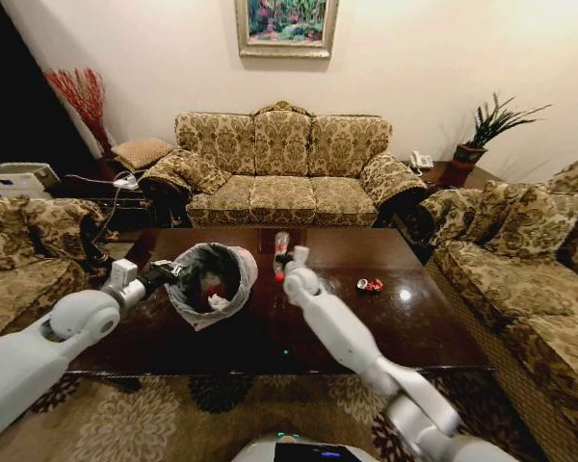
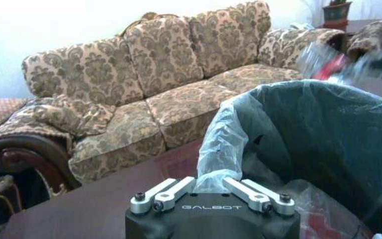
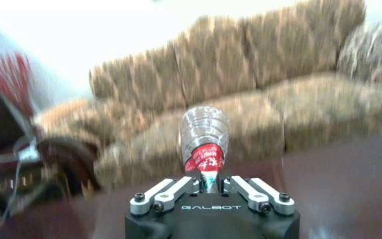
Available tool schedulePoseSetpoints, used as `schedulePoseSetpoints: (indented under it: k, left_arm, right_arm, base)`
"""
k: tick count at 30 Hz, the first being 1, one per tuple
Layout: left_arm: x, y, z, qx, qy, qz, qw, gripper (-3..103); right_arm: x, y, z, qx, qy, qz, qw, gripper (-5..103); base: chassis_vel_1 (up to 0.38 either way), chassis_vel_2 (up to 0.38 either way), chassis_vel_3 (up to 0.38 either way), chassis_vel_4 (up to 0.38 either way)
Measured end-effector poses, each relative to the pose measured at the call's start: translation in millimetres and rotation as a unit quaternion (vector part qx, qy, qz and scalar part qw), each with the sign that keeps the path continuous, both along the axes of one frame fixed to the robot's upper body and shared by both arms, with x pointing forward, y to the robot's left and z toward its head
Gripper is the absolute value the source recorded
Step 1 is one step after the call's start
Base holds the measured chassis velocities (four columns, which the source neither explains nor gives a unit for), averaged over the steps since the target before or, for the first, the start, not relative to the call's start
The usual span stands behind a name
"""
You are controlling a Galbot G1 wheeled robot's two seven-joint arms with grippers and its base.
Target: Move to the front of the table and place the trash on the table into the trash bin.
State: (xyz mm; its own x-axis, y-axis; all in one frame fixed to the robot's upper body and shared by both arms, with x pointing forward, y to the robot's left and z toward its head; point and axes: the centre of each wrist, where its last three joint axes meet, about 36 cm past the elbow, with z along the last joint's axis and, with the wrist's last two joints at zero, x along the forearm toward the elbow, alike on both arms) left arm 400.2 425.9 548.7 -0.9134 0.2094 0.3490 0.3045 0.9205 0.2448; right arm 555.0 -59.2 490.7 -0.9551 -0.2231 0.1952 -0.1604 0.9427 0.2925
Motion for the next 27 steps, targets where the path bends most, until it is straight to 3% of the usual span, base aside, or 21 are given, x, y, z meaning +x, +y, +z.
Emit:
schedulePoseSetpoints:
  k: [3, 5, 7, 9, 10, 11, 13, 15, 17, 19, 21, 27]
  left_arm:
    - [0, 2, -3, 0.000, 0.001, 0.007, 1.0000, 2]
    - [1, 5, -5, 0.000, -0.003, 0.016, 0.9999, 2]
    - [1, 6, -5, -0.001, -0.005, 0.017, 0.9998, 2]
    - [4, 8, -9, -0.012, -0.014, 0.019, 0.9997, 2]
    - [4, 8, -9, -0.012, -0.014, 0.019, 0.9997, 2]
    - [4, 9, -10, -0.016, -0.015, 0.018, 0.9996, 2]
    - [5, 7, -15, -0.035, -0.014, 0.009, 0.9992, 2]
    - [5, 7, -16, -0.038, -0.014, 0.006, 0.9992, 2]
    - [7, -1, -24, -0.049, -0.006, -0.012, 0.9987, 2]
    - [8, -3, -25, -0.052, -0.004, -0.016, 0.9985, 2]
    - [11, -8, -29, -0.062, -0.001, -0.025, 0.9978, 2]
    - [16, -16, -35, -0.079, -0.004, -0.032, 0.9964, 2]
  right_arm:
    - [-9, -8, 19, 0.020, -0.043, 0.011, 0.999, 10]
    - [-25, -8, 39, 0.050, -0.101, 0.034, 0.993, 10]
    - [-30, -7, 44, 0.060, -0.121, 0.049, 0.990, 10]
    - [-43, -4, 50, 0.070, -0.186, 0.104, 0.975, 10]
    - [-43, -4, 50, 0.070, -0.186, 0.104, 0.975, 10]
    - [-46, -3, 50, 0.073, -0.207, 0.126, 0.967, 10]
    - [-51, 6, 53, 0.088, -0.259, 0.189, 0.943, 10]
    - [-51, 8, 53, 0.091, -0.267, 0.202, 0.938, 10]
    - [-52, 16, 52, 0.104, -0.289, 0.253, 0.917, 10]
    - [-53, 20, 51, 0.108, -0.291, 0.269, 0.912, 10]
    - [-55, 33, 47, 0.118, -0.292, 0.309, 0.897, 10]
    - [-65, 55, 42, 0.141, -0.280, 0.357, 0.880, 10]
  base:
    - [0.000, 0.000, 0.000, 0.000]
    - [0.000, 0.000, 0.000, 0.000]
    - [0.000, 0.000, 0.000, 0.000]
    - [0.000, 0.000, 0.000, 0.000]
    - [0.000, 0.000, 0.000, 0.000]
    - [0.000, 0.000, 0.000, 0.000]
    - [0.000, 0.000, 0.000, 0.000]
    - [0.000, 0.000, 0.000, 0.000]
    - [0.000, 0.000, 0.000, 0.000]
    - [0.000, 0.000, 0.000, 0.000]
    - [0.000, 0.000, 0.000, 0.000]
    - [0.000, 0.000, 0.000, 0.000]
